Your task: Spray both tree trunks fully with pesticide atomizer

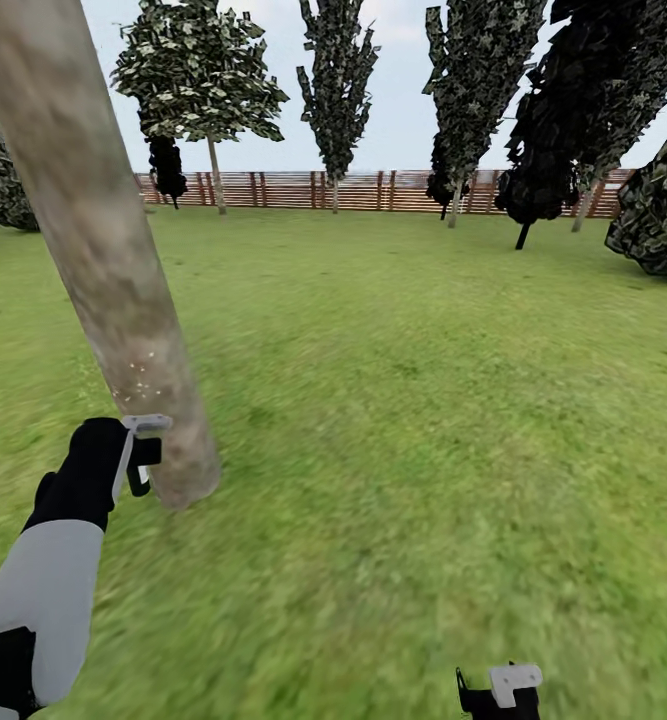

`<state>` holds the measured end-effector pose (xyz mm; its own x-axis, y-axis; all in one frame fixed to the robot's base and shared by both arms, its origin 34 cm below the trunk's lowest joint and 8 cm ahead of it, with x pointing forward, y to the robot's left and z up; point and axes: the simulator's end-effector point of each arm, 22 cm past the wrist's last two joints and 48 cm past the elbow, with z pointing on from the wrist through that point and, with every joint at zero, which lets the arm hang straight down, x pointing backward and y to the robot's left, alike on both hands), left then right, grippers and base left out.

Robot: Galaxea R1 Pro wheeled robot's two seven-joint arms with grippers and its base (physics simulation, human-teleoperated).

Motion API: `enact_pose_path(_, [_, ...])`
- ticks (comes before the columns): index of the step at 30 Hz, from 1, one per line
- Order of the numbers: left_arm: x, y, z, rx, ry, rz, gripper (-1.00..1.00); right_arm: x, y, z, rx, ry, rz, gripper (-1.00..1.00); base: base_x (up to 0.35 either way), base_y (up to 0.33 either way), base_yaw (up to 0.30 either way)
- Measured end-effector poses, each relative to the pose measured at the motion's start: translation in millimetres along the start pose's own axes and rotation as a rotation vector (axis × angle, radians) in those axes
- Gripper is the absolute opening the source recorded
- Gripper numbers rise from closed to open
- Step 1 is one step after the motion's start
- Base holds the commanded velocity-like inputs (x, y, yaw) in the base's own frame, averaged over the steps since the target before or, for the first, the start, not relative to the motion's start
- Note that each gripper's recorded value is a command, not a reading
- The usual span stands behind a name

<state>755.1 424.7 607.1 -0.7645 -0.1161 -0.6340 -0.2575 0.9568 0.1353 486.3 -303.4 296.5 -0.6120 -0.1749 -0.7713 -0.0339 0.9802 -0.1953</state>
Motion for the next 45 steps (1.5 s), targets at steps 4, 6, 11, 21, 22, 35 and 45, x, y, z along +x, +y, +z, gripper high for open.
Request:
enact_pose_path(4, [1, 13, 1.2, -0.022, 0.003, 0.0, -1.0, 0, 0, 0.1, 0.0, 0.0, 0.0, 1.0, 0.07, -0.258, 0.0])
enact_pose_path(6, [3, 11, 2.2, -0.019, 0.007, 0.002, -1.0, 0, 0, 0.1, 0.0, 0.0, 0.0, 1.0, 0.011, -0.271, 0.0])
enact_pose_path(11, [6, -2, 3.8, 0.004, 0.015, 0.004, -1.0, 0, 0, 0.1, 0.0, 0.0, 0.0, 1.0, 0.002, -0.273, 0.016])
enact_pose_path(21, [27, 50, 10.4, -0.075, 0.044, -0.009, -1.0, 0, 0, 0.1, 0.0, 0.0, 0.0, 1.0, 0.094, -0.221, 0.248])
enact_pose_path(22, [29, 53, 11.1, -0.076, 0.047, -0.013, -1.0, 0, 0, 0.1, 0.0, 0.0, 0.0, 1.0, 0.127, -0.059, 0.277])
enact_pose_path(35, [41, -4, 16.0, 0.003, 0.065, 0.003, -1.0, 0, 0, 0.1, 0.0, 0.0, 0.0, 1.0, 0.057, -0.074, 0.225])
enact_pose_path(45, [55, -2, 21.0, -0.001, 0.091, 0.012, -1.0, 0, 0, 0.0, 0.0, 0.0, 0.0, 1.0, 0.163, -0.231, 0.005])
